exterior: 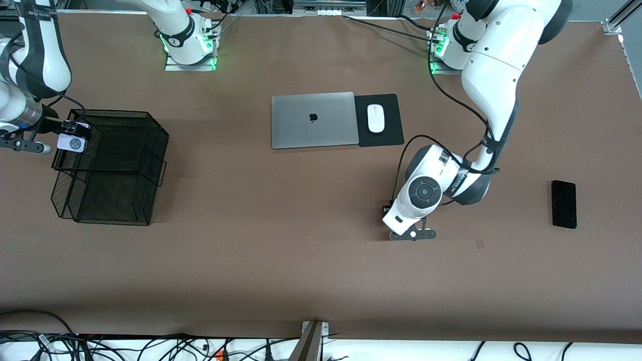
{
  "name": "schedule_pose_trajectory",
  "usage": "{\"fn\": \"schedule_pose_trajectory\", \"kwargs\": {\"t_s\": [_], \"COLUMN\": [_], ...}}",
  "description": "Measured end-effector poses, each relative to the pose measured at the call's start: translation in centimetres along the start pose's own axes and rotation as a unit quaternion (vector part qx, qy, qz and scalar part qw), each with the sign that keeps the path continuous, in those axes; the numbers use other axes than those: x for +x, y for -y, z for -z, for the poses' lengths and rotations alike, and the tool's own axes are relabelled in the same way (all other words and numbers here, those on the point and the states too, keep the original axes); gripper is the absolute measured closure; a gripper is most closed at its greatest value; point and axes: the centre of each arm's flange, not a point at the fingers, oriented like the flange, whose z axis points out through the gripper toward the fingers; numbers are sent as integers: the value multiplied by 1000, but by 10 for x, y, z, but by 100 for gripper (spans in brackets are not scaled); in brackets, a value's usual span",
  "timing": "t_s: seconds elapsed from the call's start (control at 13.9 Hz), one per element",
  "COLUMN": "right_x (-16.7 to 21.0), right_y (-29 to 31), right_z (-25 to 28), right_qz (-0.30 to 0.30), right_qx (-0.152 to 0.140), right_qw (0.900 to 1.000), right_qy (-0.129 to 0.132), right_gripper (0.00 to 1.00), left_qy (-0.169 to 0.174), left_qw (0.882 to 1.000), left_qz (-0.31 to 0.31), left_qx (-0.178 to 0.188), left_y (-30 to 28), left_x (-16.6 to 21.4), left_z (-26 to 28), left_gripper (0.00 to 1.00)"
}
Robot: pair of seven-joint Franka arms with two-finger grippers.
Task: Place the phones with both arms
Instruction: 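Lower the white phone into the organizer while the left gripper carries the flip phone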
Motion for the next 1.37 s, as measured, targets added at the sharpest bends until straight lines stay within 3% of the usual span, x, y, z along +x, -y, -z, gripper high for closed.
{"fn": "schedule_pose_trajectory", "kwargs": {"t_s": [0.36, 0.79, 1.08, 1.15, 1.23, 1.37], "right_x": [-5, -8, -8, -8, -8, -8], "right_y": [-2, -6, -6, -6, -6, -6], "right_z": [-11, -17, -17, -17, -17, -17], "right_qz": [-4, -8, -8, -8, -8, -8], "right_qx": [-1, -2, -2, -2, -2, -2], "right_qw": [1000, 1000, 1000, 1000, 1000, 1000], "right_qy": [5, 12, 12, 12, 12, 12], "right_gripper": [16, 16, 16, 12, 2, 0], "left_qy": [1, 2, -6, -8, -10, -15], "left_qw": [999, 999, 998, 998, 998, 997], "left_qz": [26, 45, 50, 49, 49, 50], "left_qx": [-32, -30, -40, -43, -46, -52], "left_y": [-35, -99, -129, -135, -139, -144], "left_x": [-10, -46, -50, -50, -48, -43], "left_z": [16, 9, 6, 6, 5, 3], "left_gripper": [19, 19, 19, 19, 19, 19]}}
